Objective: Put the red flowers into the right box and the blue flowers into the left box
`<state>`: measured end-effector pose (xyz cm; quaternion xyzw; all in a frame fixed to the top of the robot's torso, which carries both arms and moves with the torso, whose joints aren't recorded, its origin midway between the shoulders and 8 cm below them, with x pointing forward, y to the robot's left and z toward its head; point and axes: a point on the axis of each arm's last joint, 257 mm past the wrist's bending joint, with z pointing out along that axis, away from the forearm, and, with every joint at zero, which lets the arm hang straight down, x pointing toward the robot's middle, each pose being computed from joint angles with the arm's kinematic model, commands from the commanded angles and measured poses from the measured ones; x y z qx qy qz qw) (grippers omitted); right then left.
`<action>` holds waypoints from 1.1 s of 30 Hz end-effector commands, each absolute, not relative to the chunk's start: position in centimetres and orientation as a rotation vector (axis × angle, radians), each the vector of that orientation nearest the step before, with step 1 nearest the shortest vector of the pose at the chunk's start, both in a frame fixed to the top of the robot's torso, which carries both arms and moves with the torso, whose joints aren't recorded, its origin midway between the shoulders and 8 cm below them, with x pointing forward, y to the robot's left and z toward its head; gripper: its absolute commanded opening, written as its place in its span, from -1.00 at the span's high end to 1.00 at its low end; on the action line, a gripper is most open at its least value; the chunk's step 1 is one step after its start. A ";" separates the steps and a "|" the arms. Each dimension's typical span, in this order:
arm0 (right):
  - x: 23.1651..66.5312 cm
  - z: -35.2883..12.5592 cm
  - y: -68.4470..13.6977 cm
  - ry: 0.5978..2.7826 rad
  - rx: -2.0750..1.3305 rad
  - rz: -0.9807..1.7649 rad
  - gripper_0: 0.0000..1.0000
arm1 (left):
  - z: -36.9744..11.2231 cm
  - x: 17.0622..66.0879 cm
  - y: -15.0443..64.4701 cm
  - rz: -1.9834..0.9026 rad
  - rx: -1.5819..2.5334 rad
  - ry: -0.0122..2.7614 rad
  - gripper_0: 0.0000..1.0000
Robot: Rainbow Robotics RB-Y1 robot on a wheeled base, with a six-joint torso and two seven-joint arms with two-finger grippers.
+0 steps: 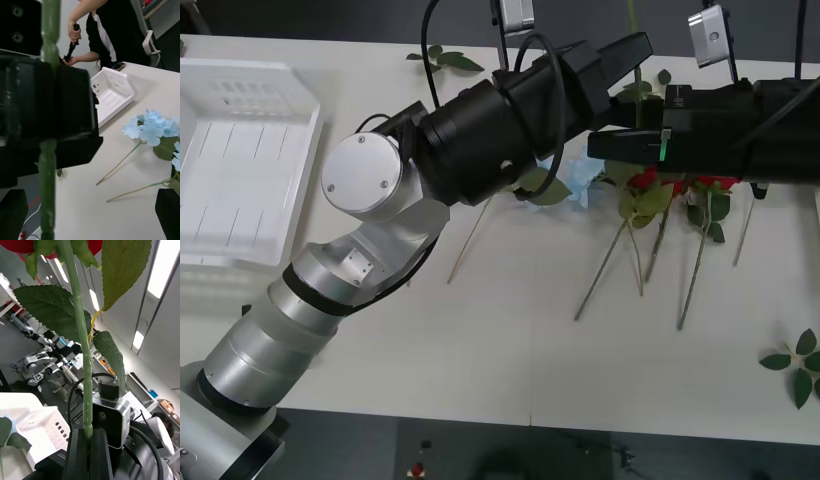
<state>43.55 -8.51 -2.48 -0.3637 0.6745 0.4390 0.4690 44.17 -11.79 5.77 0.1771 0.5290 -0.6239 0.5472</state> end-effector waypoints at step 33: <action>42.8 0.1 -5.9 1.561 -0.860 1.181 1.00 | 6.7 44.3 -11.4 -1.386 0.511 1.220 0.19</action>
